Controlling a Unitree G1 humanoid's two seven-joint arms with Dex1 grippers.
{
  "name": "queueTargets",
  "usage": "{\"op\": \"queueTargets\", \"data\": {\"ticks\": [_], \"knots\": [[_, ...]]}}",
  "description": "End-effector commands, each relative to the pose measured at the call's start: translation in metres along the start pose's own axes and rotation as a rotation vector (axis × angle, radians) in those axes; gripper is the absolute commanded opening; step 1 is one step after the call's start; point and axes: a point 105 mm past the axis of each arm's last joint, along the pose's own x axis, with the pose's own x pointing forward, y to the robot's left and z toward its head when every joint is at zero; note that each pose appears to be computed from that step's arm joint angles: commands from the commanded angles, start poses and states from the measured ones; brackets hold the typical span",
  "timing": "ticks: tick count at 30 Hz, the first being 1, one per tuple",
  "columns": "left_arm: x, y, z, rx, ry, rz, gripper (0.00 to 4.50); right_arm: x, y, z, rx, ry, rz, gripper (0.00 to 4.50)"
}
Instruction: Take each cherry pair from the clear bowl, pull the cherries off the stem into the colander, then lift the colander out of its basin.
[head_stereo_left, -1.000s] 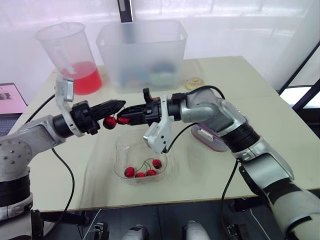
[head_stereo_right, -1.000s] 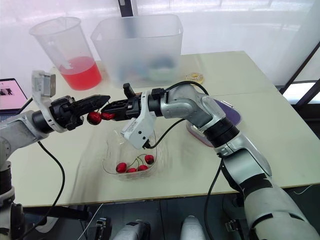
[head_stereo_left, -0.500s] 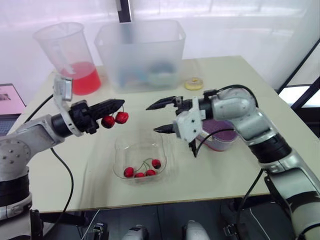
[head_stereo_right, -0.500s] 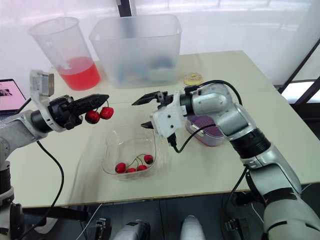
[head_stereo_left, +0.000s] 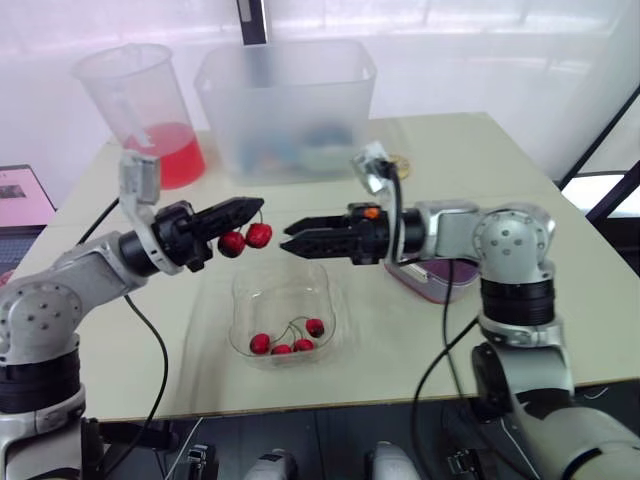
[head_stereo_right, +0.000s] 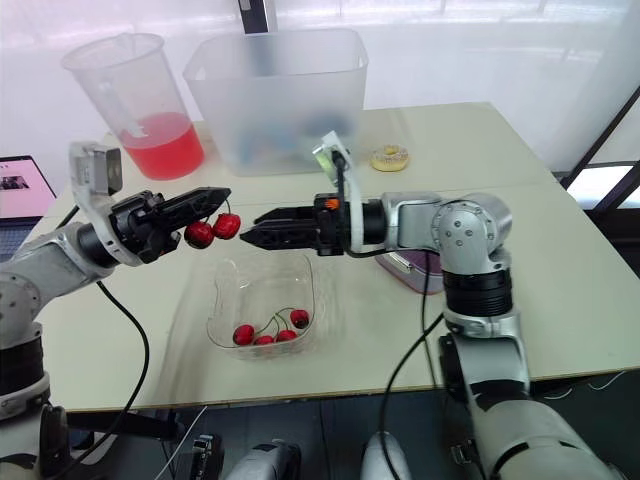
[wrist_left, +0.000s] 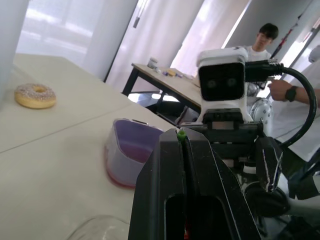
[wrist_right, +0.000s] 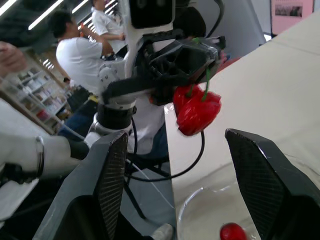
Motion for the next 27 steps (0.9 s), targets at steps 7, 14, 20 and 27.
{"op": "queueTargets", "data": {"ticks": [7,14,20,27], "knots": [[0.005,-0.016,0.008,0.034,-0.014,-0.054,0.0,0.011,0.003,0.006,0.029,-0.046,-0.007,3.35],[0.004,-0.015,0.008,0.034,-0.017,-0.05,0.0,0.019,0.009,0.003,0.047,-0.04,0.027,1.61],[0.004,-0.013,0.008,0.037,-0.014,-0.048,0.0,0.021,0.01,0.003,0.045,-0.035,0.034,0.77],[0.003,-0.012,0.01,0.045,-0.02,-0.039,0.0,0.017,0.005,-0.007,0.058,0.001,0.013,0.77]]}}
